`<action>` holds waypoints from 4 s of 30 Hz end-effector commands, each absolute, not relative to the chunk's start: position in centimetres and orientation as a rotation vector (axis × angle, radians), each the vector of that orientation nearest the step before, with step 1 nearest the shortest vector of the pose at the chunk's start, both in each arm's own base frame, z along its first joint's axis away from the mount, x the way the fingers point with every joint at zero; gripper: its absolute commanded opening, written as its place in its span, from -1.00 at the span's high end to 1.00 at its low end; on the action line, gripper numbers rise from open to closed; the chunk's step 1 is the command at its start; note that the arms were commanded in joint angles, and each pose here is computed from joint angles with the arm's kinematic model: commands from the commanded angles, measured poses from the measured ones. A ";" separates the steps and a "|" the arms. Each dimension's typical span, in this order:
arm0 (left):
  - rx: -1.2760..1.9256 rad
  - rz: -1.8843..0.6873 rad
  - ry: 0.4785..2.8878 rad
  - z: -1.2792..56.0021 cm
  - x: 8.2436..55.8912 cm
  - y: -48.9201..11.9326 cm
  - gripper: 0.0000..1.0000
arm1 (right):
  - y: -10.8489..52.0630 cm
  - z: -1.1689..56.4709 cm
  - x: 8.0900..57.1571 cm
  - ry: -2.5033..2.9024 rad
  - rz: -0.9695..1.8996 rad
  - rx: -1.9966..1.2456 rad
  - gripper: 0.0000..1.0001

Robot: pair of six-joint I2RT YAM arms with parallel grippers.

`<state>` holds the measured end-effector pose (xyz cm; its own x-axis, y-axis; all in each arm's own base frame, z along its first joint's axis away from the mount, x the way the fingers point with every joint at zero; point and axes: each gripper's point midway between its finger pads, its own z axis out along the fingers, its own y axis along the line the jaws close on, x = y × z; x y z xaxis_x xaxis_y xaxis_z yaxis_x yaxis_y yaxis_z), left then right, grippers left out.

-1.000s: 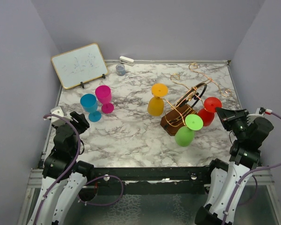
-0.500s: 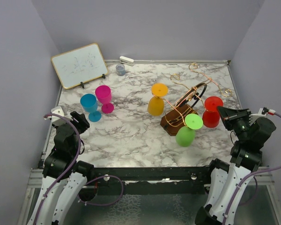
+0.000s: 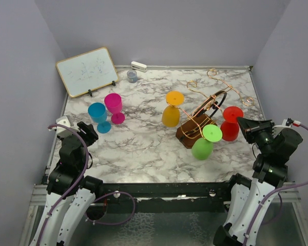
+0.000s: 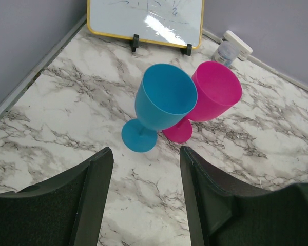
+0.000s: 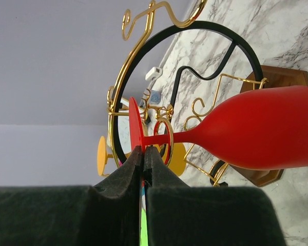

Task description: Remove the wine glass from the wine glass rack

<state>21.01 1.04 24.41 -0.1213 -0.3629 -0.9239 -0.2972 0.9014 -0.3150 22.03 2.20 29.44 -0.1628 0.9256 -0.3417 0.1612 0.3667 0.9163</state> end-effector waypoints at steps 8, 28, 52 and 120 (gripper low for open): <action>-0.485 -0.076 1.721 24.9 21.1 0.6 -0.14 | 2.5 31.2 20.9 1.604 0.875 0.969 0.98; -0.476 -0.080 1.732 24.7 21.2 0.4 -0.14 | 4.3 31.6 22.1 1.626 1.020 0.817 0.98; -0.475 -0.081 1.733 24.7 21.3 0.4 -0.14 | -3.4 33.7 22.9 1.471 0.562 1.028 0.98; -0.236 -0.562 1.877 33.4 18.0 -7.6 -0.51 | 35.6 27.5 12.6 1.035 0.056 -1.507 0.98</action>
